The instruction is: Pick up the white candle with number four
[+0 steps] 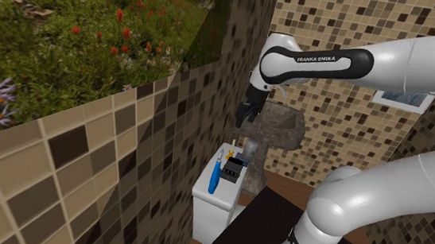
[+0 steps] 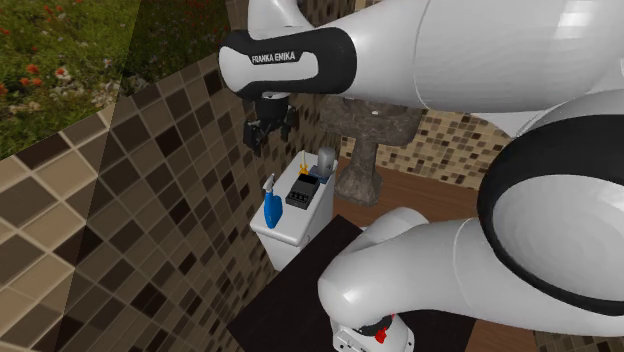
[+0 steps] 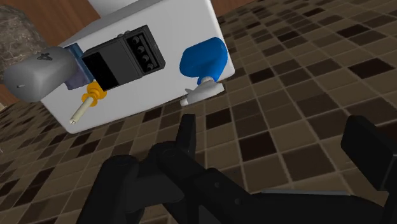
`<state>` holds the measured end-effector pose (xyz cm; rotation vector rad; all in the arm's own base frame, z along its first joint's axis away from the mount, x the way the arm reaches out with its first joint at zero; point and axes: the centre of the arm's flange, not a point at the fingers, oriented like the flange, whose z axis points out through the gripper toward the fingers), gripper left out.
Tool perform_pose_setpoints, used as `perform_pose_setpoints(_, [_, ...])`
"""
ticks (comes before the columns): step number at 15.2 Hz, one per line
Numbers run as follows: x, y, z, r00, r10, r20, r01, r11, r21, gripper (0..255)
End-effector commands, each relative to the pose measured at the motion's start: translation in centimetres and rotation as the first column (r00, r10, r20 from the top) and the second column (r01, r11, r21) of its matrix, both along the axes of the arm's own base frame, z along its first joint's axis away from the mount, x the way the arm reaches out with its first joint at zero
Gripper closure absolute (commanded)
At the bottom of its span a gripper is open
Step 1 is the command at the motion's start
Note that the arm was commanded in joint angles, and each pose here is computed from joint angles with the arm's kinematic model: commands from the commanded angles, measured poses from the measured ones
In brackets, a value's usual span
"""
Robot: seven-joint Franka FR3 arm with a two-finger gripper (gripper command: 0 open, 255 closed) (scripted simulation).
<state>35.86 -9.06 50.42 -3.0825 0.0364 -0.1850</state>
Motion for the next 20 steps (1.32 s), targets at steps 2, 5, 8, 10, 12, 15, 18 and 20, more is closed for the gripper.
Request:
perform_pose_setpoints(2, [1.0,-2.7,-2.5,1.000,-0.031,0.003,0.031,0.999,-0.010,0])
perform_pose_setpoints(5, [2.0,-5.4,-5.0,0.998,-0.061,0.006,0.061,0.998,-0.019,0])
perform_pose_setpoints(8, [2.9,-8.2,-7.5,0.996,-0.091,0.008,0.091,0.995,-0.027,0])
perform_pose_setpoints(10, [3.4,-10.0,-9.1,0.994,-0.111,0.010,0.111,0.993,-0.033,0])
perform_pose_setpoints(12, [3.9,-11.9,-10.7,0.991,-0.131,0.012,0.131,0.991,-0.039,0])
perform_pose_setpoints(15, [4.7,-14.8,-13.1,0.987,-0.161,0.015,0.161,0.986,-0.048,0])
perform_pose_setpoints(18, [5.3,-17.8,-15.4,0.982,-0.191,0.019,0.191,0.980,-0.056,0])
perform_pose_setpoints(20, [5.6,-19.7,-17.0,0.977,-0.210,0.021,0.211,0.976,-0.062,0])
